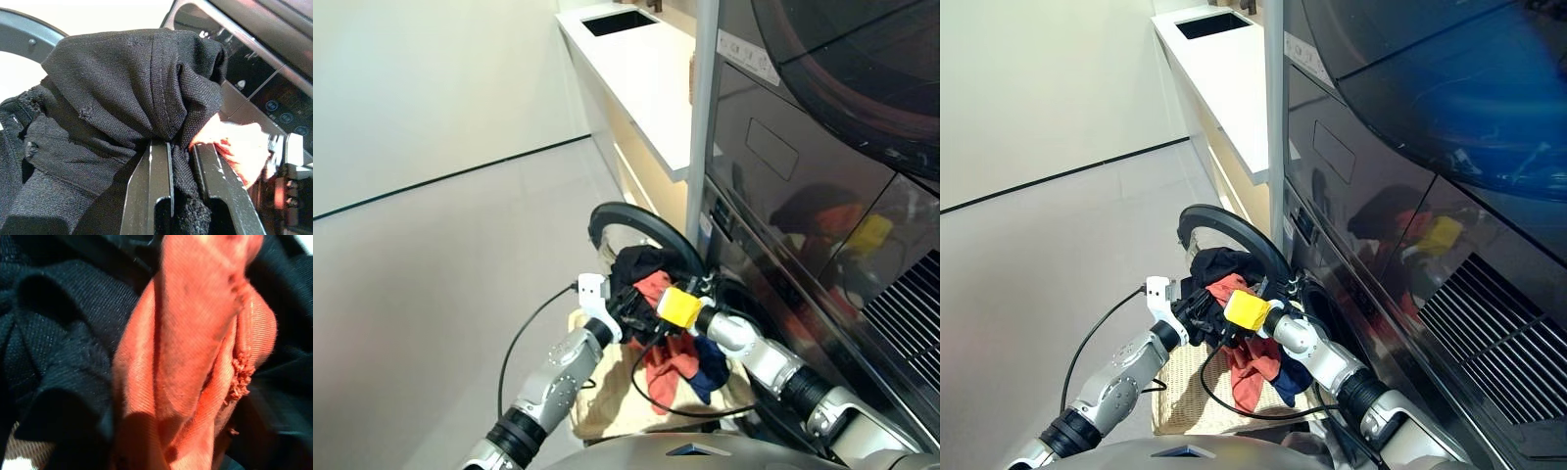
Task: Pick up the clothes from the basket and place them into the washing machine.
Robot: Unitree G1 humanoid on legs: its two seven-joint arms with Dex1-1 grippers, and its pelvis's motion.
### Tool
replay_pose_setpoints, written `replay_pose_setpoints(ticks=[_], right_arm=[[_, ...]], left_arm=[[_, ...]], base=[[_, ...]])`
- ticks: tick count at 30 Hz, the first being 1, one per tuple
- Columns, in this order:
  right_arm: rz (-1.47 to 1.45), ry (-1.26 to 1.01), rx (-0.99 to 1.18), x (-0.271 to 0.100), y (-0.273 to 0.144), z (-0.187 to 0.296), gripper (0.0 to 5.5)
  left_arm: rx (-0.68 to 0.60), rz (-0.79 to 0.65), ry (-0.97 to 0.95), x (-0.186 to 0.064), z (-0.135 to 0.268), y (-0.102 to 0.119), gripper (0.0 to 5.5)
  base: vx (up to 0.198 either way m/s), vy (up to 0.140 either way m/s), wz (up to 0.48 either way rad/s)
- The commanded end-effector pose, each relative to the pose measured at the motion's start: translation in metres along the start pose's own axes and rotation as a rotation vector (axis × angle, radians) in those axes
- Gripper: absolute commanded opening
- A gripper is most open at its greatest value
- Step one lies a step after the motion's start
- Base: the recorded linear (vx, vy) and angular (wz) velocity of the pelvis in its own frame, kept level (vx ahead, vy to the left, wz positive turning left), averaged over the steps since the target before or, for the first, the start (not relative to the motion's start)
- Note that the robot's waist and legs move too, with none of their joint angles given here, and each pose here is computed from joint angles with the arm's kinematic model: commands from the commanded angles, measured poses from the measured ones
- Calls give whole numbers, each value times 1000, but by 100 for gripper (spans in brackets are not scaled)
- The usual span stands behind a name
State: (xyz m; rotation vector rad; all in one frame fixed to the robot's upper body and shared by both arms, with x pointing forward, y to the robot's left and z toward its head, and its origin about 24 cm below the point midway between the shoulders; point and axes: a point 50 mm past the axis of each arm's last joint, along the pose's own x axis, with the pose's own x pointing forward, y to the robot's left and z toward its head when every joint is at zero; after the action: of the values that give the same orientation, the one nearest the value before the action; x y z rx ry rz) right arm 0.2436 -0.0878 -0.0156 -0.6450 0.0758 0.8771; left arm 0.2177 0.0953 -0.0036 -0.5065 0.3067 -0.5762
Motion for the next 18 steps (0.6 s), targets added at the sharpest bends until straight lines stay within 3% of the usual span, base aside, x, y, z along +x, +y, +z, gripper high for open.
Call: replay_pose_setpoints(ticks=[1,6,7,8,18], right_arm=[[-57,-162,67,14,-16,31,0],[-85,-155,120,0,-20,23,0],[-96,-150,139,-2,-21,20,0],[-108,-146,151,-5,-21,18,0],[-269,-78,255,-32,-25,-6,0]], left_arm=[[54,-209,-155,13,39,-28,0],[48,-207,-166,9,40,-23,19],[45,-197,-171,8,40,-21,265],[38,-173,-179,7,39,-18,550],[-115,152,-281,-14,27,30,550]], base=[[0,0,0],[0,0,0],[0,0,0],[0,0,0],[0,0,0]])
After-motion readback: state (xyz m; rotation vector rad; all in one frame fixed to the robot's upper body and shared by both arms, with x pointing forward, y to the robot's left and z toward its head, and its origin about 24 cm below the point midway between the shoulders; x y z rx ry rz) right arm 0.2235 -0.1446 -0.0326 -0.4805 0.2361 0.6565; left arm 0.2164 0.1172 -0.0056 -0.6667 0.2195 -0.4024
